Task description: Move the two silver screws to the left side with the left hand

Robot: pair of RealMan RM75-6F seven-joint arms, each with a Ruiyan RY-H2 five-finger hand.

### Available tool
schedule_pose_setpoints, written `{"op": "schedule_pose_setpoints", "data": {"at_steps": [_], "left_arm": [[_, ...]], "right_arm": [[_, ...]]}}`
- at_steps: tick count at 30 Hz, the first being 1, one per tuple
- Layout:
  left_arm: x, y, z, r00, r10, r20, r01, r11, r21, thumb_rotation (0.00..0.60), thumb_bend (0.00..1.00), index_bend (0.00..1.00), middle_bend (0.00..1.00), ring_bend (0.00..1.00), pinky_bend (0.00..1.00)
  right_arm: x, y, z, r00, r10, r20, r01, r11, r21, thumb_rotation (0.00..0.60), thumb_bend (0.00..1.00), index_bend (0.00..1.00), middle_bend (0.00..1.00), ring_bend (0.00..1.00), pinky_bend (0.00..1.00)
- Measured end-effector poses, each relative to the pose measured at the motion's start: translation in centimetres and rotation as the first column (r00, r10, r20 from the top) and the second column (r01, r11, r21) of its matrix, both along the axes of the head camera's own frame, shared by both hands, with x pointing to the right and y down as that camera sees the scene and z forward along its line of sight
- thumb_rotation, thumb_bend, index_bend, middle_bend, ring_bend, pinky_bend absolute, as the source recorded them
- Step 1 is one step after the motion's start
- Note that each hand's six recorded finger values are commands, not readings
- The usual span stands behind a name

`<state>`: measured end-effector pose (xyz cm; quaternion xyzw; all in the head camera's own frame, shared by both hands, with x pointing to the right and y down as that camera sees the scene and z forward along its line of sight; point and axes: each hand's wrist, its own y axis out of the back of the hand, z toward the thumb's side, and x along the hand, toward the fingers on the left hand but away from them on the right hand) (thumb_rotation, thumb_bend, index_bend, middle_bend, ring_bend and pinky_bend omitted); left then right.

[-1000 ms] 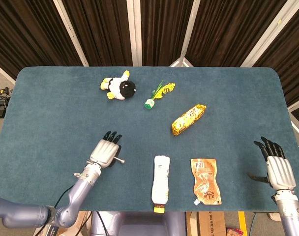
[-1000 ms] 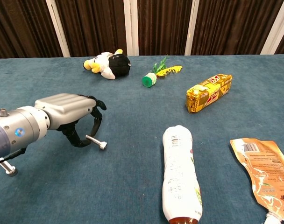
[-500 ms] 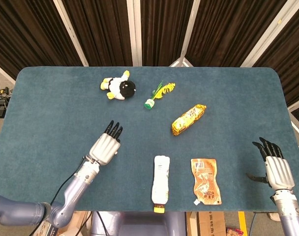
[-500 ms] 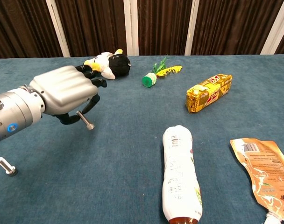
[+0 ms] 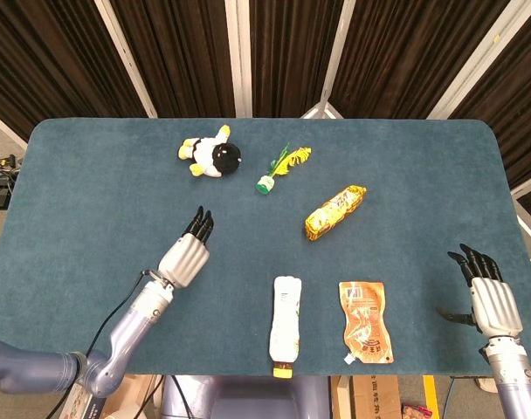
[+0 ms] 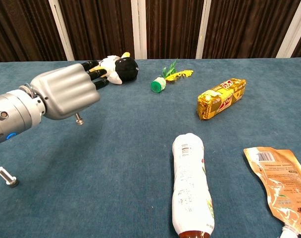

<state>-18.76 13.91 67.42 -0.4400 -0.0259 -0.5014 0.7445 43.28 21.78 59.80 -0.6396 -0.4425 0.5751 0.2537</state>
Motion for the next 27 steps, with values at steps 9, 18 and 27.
{"op": "schedule_pose_setpoints", "data": {"at_steps": [9, 18, 27], "left_arm": [[-0.5, 0.4, 1.7, 1.0, 0.011, 0.024, -0.011, 1.0, -0.011, 0.6, 0.52, 0.56, 0.09, 0.0, 0.0], [0.0, 1.1, 2.6, 0.999, 0.034, 0.04, -0.034, 0.999, -0.008, 0.6, 0.52, 0.54, 0.09, 0.0, 0.0], [0.2, 1.6, 2.8, 0.996, 0.056, 0.066, -0.057, 0.998, 0.009, 0.6, 0.52, 0.52, 0.09, 0.0, 0.0]], "right_arm": [[0.1, 0.0, 0.0, 1.0, 0.0, -0.004, 0.0, 1.0, 0.001, 0.6, 0.11, 0.16, 0.07, 0.04, 0.0], [0.1, 0.0, -0.1, 1.0, 0.002, 0.002, -0.002, 1.0, 0.003, 0.6, 0.11, 0.16, 0.07, 0.04, 0.0], [0.2, -0.1, -0.1, 1.0, 0.006, 0.003, -0.006, 1.0, 0.005, 0.6, 0.11, 0.16, 0.07, 0.04, 0.0]]}}
